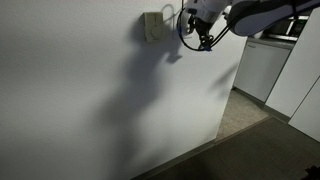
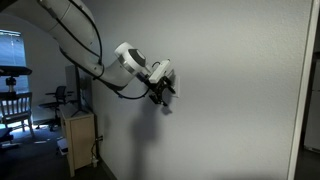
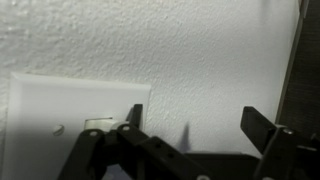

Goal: Turn off the right light switch and then the left light switch, turn the right light switch back on

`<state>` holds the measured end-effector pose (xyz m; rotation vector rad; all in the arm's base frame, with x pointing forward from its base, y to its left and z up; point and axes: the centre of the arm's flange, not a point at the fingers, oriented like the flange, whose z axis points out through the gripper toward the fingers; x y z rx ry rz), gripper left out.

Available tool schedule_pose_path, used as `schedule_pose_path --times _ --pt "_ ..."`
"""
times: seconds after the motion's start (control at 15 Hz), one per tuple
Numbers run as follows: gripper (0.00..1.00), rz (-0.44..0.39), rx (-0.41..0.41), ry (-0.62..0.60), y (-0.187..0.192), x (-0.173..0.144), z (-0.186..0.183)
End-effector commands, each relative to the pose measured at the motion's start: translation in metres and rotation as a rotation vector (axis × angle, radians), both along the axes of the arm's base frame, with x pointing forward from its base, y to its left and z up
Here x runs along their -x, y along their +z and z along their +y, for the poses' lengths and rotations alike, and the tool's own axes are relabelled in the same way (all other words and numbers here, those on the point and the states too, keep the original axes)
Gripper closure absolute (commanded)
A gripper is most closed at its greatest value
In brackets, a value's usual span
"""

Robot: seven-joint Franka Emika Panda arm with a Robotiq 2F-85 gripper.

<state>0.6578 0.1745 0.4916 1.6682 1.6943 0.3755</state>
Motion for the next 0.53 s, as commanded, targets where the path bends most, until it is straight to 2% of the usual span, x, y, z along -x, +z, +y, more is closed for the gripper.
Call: schedule_pose_path --times 0.0,0.47 --pt "0.00 -0.014 0.002 0.043 0.002 -0.001 -0.009" --pt "0.00 -0.071 0.022 0.080 0.027 0.000 -0.007"
